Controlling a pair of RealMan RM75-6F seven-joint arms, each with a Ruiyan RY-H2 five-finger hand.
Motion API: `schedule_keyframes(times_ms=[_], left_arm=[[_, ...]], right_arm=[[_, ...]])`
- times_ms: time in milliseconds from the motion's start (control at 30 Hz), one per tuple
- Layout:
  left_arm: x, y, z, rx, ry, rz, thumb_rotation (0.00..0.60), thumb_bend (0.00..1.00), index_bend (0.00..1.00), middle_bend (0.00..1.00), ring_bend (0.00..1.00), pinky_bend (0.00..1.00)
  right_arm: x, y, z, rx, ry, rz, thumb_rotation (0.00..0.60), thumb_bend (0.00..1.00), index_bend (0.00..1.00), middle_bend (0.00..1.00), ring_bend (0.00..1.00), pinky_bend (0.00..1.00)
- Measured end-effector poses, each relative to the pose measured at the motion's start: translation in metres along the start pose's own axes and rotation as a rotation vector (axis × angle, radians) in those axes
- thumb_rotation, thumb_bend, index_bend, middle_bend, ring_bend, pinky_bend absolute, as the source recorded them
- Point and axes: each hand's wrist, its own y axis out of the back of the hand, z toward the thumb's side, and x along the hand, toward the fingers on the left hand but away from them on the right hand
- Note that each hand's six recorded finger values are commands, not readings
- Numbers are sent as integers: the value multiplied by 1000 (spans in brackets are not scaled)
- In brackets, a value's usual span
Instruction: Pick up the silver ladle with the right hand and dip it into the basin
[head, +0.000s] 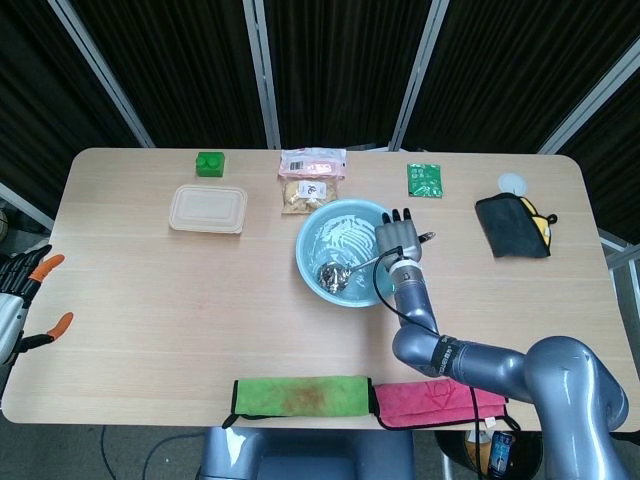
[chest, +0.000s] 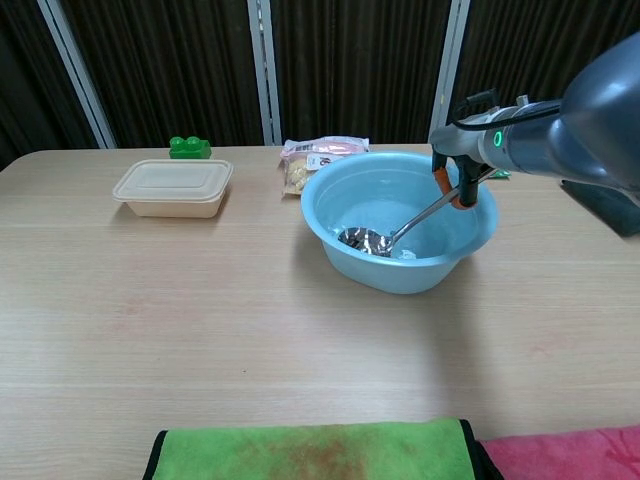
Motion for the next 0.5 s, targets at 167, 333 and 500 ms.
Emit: schedule_keyframes(times_ms=[167, 333, 500], left_arm=[[-1, 1, 1, -7, -9, -1, 600, 315, 102, 0, 0, 0], [-2, 1, 2, -9, -17, -3, 600, 315, 102, 0, 0, 0], [-3, 0, 2, -9, -16, -9, 600, 316, 102, 0, 0, 0]], right_arm=[[6, 1, 1, -1, -1, -10, 600, 636, 744, 86, 0, 0], [11, 6, -1, -5, -2, -17, 600, 637, 744, 91, 0, 0], [20, 19, -5, -2, -12, -34, 600, 637, 743, 94, 0, 0]])
